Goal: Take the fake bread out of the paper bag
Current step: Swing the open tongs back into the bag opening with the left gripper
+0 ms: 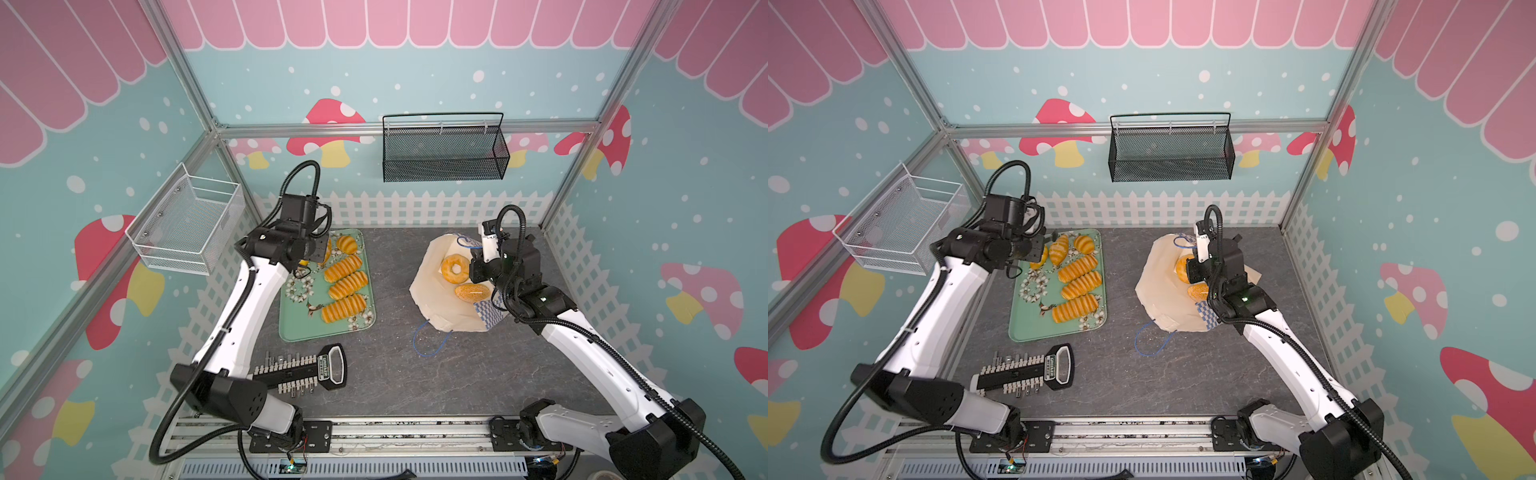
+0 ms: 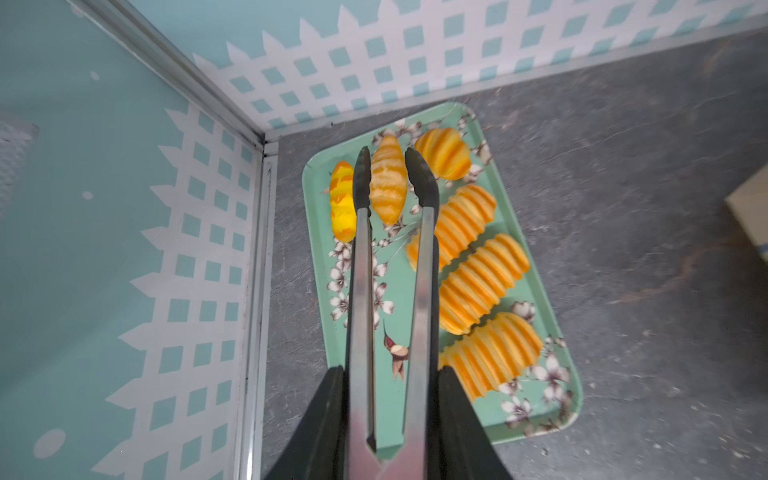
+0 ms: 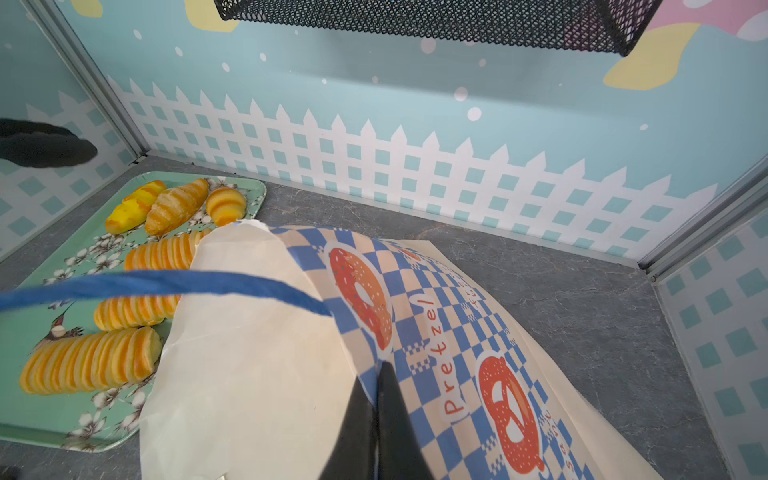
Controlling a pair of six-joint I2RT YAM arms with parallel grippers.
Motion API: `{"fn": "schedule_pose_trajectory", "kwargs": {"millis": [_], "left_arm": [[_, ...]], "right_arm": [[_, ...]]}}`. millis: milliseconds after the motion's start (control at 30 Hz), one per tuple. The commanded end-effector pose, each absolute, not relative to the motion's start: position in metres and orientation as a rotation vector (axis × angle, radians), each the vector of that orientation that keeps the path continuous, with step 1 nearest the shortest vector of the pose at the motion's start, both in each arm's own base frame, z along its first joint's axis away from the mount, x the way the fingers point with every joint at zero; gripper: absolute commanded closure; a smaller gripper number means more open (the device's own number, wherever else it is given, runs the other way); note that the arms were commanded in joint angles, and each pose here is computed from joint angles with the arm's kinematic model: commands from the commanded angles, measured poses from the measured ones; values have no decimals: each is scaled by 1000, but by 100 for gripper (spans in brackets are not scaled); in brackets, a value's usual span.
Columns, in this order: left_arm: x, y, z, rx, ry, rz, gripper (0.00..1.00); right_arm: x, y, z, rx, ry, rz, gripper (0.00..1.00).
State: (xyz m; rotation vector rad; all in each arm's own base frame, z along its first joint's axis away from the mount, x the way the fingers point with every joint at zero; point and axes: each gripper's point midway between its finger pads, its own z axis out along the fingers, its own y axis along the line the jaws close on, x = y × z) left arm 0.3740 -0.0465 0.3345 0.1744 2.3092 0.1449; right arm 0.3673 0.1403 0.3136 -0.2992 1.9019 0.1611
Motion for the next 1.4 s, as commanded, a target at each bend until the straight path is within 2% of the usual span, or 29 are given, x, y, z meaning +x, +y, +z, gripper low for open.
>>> {"fn": "schedule_pose_trajectory", "kwargs": {"millis": [0,300,467,667,867,1067,1367], "left_arm": [[354,-85,360,319,2179,-95,77],[259,-182,384,795,1928,-477,80],[214,-205,388,994,1790,-550,87],[181,-210,390,1057,1661,-559,87],[171,-240,372,1155,1661,-579,87],[173,-286,339,1340,1635,-457,82],[216,-329,301,1453,1560,-210,75]], "right_arm": [[363,138,339,-313,1836,157,100],[360,142,346,-343,1811,171,100],[356,139,350,-337,1804,163,100],[352,140,355,-346,1797,182,100],[351,141,355,-360,1795,188,100],[349,143,353,-372,1804,198,100],[343,151,355,-442,1786,229,100]]}}
